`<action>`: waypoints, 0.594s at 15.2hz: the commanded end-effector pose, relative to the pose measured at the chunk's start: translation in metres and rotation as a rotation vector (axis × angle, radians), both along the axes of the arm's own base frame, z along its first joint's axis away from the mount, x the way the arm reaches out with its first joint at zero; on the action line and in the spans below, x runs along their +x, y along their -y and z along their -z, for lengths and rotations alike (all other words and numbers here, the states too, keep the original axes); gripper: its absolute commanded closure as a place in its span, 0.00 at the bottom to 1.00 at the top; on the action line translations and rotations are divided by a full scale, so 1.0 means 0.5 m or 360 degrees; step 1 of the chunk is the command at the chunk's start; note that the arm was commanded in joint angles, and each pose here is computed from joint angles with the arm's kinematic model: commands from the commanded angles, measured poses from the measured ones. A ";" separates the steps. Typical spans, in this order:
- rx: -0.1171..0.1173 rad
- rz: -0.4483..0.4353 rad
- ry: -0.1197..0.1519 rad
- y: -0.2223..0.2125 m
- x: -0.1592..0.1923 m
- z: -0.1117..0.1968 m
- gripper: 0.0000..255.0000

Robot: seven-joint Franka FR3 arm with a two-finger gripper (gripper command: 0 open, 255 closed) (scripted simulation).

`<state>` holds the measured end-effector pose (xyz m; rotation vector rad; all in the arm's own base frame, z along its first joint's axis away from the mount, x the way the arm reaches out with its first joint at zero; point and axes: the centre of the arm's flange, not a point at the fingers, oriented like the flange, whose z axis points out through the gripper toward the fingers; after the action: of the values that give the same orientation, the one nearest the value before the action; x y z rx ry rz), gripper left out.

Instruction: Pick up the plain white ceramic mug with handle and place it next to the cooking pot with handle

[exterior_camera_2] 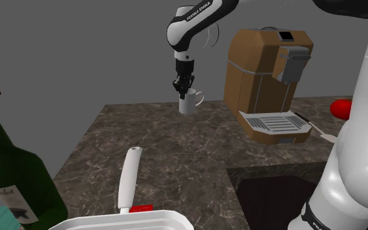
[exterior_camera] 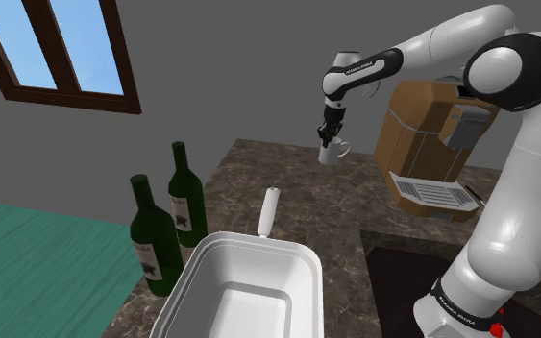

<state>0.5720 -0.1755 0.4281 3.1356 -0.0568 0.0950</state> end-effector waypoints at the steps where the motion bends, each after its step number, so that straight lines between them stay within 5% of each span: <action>1: 0.0000 0.0000 -0.0001 -0.002 -0.002 -0.021 1.00; 9: 0.0000 0.0000 -0.0001 -0.002 -0.002 -0.106 1.00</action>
<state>0.5719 -0.1752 0.4755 3.1358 -0.0571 0.0950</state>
